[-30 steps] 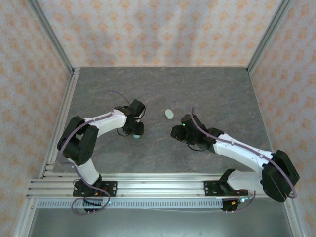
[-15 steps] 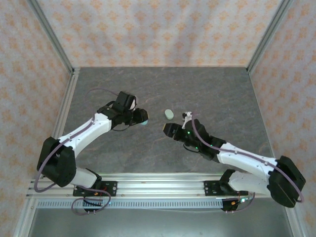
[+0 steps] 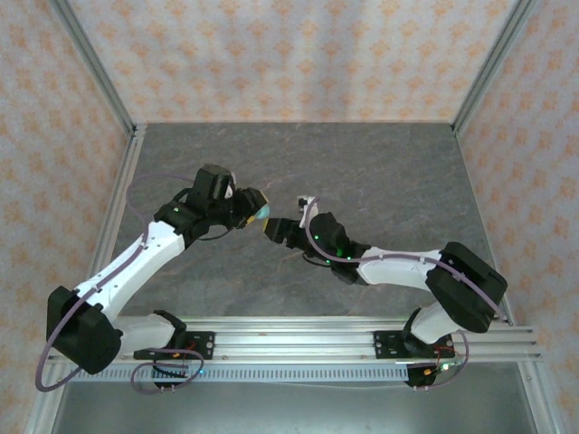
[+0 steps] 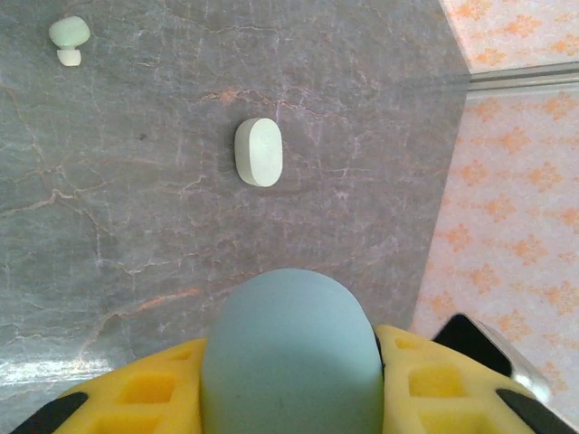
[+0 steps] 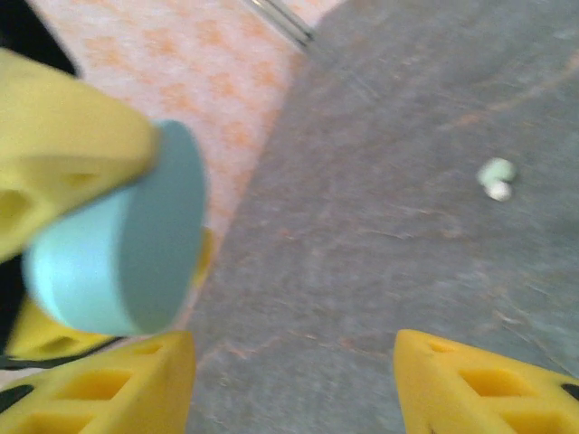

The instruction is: Insert wireless bluetooth earbuds into charging case

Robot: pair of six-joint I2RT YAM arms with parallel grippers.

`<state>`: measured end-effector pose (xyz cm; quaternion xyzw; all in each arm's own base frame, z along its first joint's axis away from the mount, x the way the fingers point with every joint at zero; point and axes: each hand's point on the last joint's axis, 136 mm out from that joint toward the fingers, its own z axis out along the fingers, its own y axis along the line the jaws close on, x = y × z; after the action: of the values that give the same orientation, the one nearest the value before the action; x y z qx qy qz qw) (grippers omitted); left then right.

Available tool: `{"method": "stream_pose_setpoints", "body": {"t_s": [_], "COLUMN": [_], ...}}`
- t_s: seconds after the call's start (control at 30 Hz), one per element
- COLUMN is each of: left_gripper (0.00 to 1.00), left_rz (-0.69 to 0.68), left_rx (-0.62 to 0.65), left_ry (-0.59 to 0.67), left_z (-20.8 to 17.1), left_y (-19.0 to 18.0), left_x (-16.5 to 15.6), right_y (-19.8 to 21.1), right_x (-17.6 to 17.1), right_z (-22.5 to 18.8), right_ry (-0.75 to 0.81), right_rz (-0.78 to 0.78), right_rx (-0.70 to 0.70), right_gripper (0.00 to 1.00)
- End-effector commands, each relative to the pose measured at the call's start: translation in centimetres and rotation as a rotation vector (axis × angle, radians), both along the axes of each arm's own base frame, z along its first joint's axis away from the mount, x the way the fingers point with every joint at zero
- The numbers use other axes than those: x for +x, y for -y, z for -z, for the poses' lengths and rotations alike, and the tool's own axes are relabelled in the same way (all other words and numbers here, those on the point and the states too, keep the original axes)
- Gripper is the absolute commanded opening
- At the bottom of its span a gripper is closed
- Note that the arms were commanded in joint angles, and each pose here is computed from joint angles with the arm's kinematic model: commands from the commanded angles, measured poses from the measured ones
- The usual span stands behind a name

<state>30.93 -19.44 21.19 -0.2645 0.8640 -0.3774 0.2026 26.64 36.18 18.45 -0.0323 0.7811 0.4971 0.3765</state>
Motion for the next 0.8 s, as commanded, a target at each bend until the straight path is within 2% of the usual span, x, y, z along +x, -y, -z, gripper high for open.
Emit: {"method": "stream_pose_setpoints", "body": {"t_s": [0.0,0.3,0.5,0.6,0.77], "left_gripper": [0.16,0.16,0.16,0.16,0.18], "left_rz": [-0.015,-0.002,0.008,0.013,0.043], "left_rx": [-0.031,-0.08,-0.097,-0.109,-0.096], "left_ry": [-0.024,-0.022,-0.024,-0.021,-0.02], "left_z": [-0.5,-1.0,-1.2,-1.4,-1.3], "left_y": [0.1,0.7,1.0,1.1,1.0], "left_x": [-0.6,-1.0,-1.4,-1.6,-2.3], "right_y": [-1.6,-1.8,-2.6,-3.4,-2.8], "right_x": [-0.7,0.4,1.3,1.6,1.5], "right_z": [-4.7,-5.2,-5.9,-5.4,-4.7], "right_ry": [0.146,0.169,0.188,0.188,0.248], "right_rz": [-0.043,0.018,0.036,0.026,0.035], "right_rx": [0.093,0.068,0.103,0.092,0.067], "right_gripper": [0.6,0.6,0.53,0.41,0.1]}}
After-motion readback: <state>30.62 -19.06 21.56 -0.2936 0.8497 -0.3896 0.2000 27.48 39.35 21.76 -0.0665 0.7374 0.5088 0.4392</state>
